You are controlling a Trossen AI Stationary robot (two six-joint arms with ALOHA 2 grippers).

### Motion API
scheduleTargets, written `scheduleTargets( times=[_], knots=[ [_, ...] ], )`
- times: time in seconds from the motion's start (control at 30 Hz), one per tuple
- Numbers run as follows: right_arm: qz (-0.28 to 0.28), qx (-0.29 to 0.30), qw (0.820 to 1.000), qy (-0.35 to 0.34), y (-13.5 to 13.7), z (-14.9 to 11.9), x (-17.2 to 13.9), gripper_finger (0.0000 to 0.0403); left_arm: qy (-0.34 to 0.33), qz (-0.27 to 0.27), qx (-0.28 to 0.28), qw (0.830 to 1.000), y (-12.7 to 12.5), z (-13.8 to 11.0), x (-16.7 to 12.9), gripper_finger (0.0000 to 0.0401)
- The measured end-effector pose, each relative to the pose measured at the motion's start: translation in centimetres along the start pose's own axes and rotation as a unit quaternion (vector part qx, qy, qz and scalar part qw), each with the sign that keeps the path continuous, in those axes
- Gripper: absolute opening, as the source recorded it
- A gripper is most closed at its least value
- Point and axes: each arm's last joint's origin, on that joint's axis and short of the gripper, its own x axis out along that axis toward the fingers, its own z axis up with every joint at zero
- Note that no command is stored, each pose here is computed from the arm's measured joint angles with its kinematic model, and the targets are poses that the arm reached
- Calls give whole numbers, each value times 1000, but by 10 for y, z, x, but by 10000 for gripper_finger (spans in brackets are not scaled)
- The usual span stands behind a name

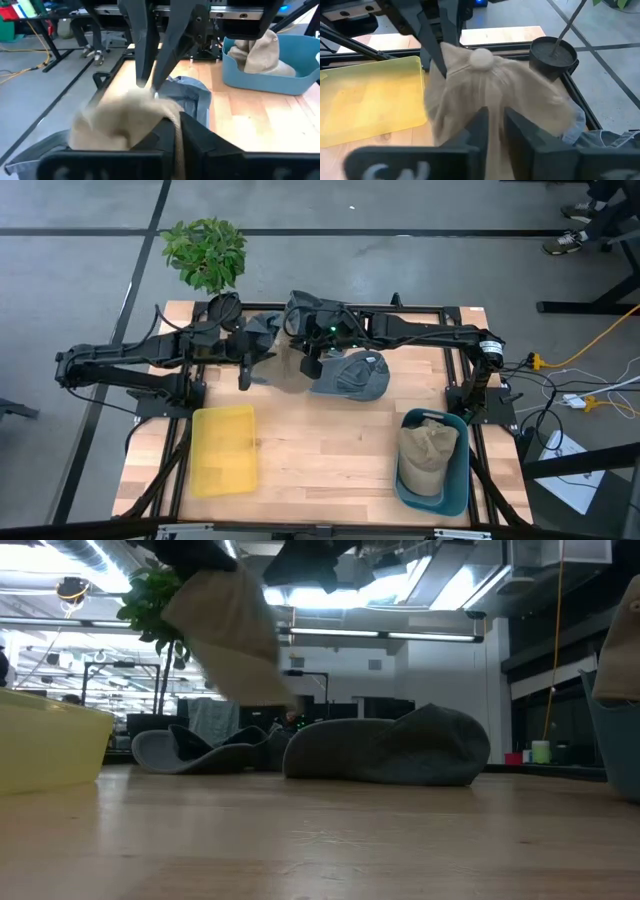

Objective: Pick & Place hat
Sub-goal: Put the brown cap into the blue bin

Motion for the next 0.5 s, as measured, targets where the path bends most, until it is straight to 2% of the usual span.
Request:
scheduleTargets(
  times=[0.3,0.5],
  knots=[
    [1,26,1000,1,1,0,0,195,29,39,0,999,3,-6,-9,5],
    [3,26,1000,12,3,-7,14,256,21,40,-2,999,3,-5,-15,5]
  ],
)
